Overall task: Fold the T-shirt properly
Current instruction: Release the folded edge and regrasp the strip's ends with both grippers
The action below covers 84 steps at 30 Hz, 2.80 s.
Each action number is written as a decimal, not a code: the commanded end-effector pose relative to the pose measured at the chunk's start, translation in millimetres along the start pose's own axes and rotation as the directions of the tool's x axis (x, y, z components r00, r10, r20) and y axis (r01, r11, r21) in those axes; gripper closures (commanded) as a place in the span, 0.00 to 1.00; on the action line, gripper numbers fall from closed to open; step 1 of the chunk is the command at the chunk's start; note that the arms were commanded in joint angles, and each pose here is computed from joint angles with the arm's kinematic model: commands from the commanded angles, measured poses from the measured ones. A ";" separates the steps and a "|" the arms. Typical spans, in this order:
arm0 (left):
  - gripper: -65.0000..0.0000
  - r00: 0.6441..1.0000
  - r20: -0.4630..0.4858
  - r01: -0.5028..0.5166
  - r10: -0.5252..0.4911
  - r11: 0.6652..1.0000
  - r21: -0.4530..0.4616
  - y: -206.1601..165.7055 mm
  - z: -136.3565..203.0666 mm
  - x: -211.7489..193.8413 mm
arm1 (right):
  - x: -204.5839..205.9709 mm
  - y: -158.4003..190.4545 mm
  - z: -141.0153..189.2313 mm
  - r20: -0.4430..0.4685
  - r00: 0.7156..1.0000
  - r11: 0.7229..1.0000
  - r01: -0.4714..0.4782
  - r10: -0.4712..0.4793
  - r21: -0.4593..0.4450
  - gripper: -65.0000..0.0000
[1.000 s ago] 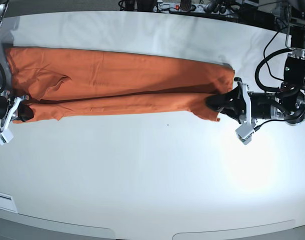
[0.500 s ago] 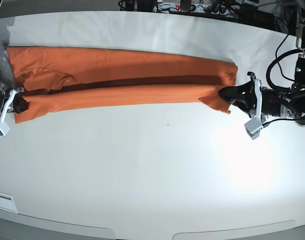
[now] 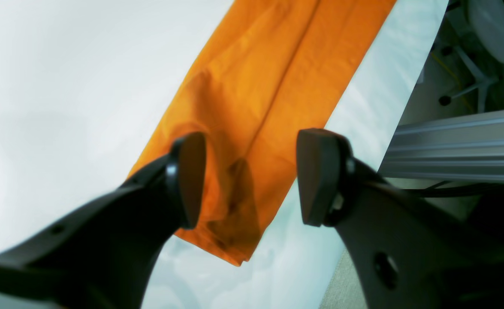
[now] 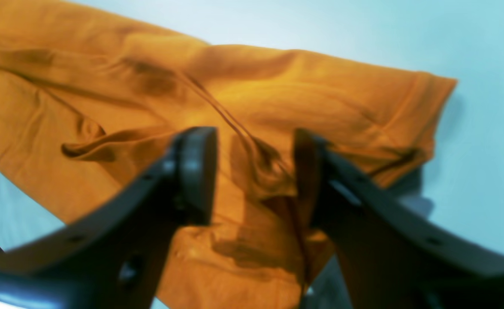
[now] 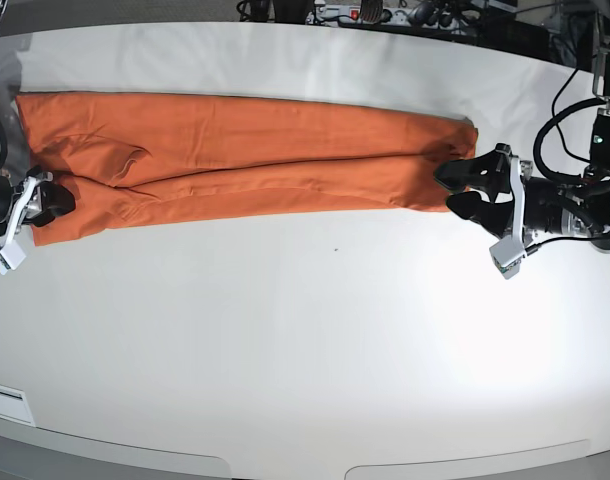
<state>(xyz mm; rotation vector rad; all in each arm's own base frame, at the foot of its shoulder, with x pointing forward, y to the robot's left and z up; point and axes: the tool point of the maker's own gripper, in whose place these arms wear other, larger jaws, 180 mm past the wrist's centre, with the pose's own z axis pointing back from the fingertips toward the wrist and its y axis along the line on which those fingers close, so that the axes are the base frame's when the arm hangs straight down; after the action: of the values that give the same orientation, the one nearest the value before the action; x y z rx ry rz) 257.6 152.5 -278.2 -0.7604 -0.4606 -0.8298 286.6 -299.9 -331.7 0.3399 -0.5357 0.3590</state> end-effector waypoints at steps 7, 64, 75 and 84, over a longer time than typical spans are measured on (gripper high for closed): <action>0.45 1.000 0.008 0.014 -0.014 1.000 0.010 -0.1 9.1 7.4 | 46.0 13.8 39.6 0.163 0.987 0.992 -0.008 -0.013 0.127 0.55; 1.00 0.998 -0.016 0.066 -0.065 0.983 0.173 -16.5 -31.1 -30.3 | -53.6 -15.1 -46.4 0.036 0.992 0.957 0.123 -0.117 -0.264 1.00; 1.00 0.995 -0.104 0.030 -0.002 0.962 0.271 36.0 -54.3 -68.9 | -53.3 -15.3 -46.2 0.037 0.993 0.957 0.122 -0.116 -0.264 1.00; 1.00 0.996 -0.048 -0.060 0.076 0.962 0.268 65.4 -44.7 -49.7 | -39.8 -14.4 -45.8 0.062 0.995 0.964 0.087 -0.074 -0.249 1.00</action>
<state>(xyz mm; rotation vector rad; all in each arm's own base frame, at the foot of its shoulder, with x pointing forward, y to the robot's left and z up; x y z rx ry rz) 281.4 155.4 -363.7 -0.5730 -0.5151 -0.6912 282.5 -293.4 -393.5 0.1697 -0.6411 0.1887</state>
